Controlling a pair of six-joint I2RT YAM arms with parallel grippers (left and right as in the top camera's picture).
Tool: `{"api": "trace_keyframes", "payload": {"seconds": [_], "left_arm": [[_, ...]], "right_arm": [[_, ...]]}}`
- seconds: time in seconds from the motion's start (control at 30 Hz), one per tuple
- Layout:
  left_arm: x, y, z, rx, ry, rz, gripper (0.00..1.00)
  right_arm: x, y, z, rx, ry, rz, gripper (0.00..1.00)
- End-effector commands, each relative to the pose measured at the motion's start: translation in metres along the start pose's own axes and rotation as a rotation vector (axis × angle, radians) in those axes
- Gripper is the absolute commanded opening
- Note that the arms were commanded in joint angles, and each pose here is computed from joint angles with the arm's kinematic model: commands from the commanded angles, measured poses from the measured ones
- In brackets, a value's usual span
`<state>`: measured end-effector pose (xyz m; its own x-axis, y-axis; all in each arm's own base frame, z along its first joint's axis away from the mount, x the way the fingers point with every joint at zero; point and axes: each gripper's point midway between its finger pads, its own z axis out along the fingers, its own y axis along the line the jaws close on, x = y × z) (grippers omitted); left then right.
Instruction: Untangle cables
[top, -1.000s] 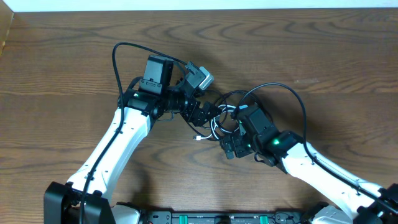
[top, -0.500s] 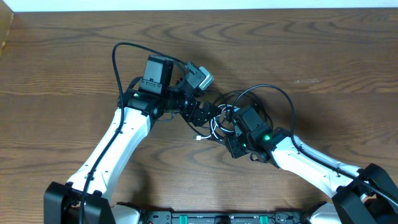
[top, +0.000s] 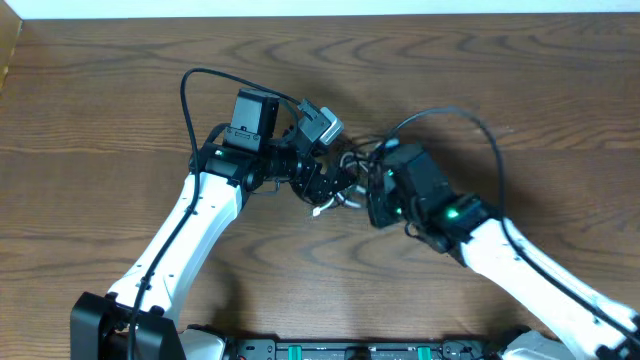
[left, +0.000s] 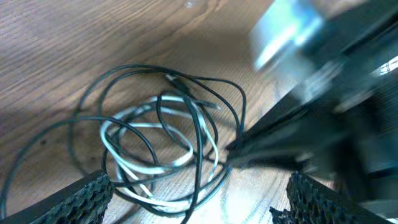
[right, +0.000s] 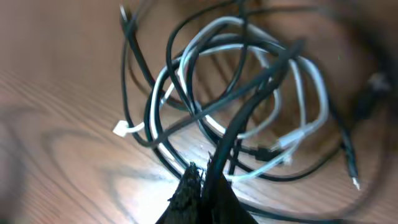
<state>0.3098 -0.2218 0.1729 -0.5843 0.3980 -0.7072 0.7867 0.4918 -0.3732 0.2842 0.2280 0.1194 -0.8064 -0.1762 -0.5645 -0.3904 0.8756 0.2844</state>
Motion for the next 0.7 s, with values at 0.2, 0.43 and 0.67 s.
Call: {"api": "trace_keyframes", "payload": {"seconds": [0.2, 0.43, 0.67], "left_arm": [[0.004, 0.003, 0.003, -0.003, 0.012, 0.007, 0.89], [0.004, 0.002, 0.003, -0.002, 0.013, 0.006, 0.89], [0.004, 0.003, 0.003, -0.002, 0.013, 0.006, 0.90]], "right_arm": [[-0.107, 0.016, -0.123, 0.039, -0.387, -0.036, 0.01], [-0.127, 0.026, -0.157, 0.007, -0.492, -0.039, 0.01], [-0.136, 0.030, -0.167, -0.009, -0.539, -0.041, 0.01]]}}
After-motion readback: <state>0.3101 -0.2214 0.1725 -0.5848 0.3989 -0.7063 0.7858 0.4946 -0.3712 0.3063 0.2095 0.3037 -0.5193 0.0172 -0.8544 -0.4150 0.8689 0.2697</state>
